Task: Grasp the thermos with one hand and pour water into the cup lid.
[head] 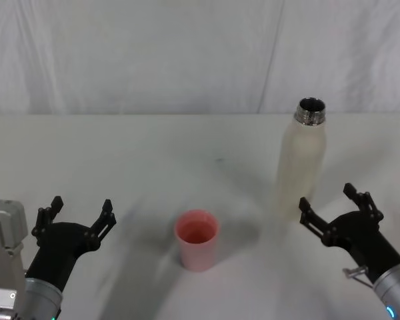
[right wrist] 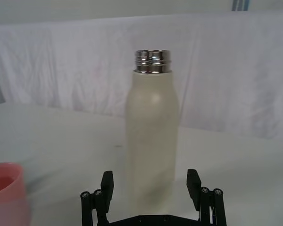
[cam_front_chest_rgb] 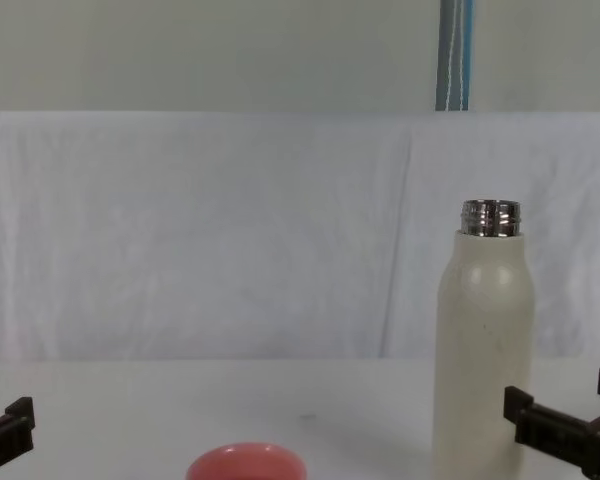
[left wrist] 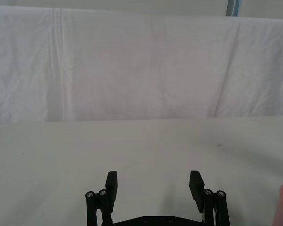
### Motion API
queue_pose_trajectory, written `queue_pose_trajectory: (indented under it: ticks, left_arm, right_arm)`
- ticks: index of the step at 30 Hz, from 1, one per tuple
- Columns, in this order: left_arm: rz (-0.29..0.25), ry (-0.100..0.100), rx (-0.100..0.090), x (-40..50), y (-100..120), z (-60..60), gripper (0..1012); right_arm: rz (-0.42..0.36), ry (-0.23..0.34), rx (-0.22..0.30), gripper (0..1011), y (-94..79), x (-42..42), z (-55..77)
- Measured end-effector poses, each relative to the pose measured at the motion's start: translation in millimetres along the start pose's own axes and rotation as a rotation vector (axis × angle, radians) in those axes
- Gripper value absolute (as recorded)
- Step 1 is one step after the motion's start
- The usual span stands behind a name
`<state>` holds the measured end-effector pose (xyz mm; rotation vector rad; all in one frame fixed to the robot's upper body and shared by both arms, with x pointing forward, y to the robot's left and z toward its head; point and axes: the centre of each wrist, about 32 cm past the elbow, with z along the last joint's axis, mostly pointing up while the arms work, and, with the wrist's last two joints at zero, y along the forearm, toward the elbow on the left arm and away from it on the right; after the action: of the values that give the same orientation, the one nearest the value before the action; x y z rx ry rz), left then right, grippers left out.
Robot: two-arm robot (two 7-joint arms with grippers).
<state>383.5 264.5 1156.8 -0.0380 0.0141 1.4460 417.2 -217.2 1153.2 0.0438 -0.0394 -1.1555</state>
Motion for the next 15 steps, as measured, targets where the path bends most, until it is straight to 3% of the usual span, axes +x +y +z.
queue_pose_trajectory:
  ticks: [5,15]
  left_arm:
    - [0.000,0.000,0.000,0.0,0.0,0.0,1001]
    - [0.000,0.000,0.000,0.0,0.0,0.0,1001]
  right_arm:
    - [0.027,0.004,-0.005,1000,-4.2,-4.2,-3.0]
    - [0.064,0.011,-0.014,1000,-10.8,-4.8,-4.9]
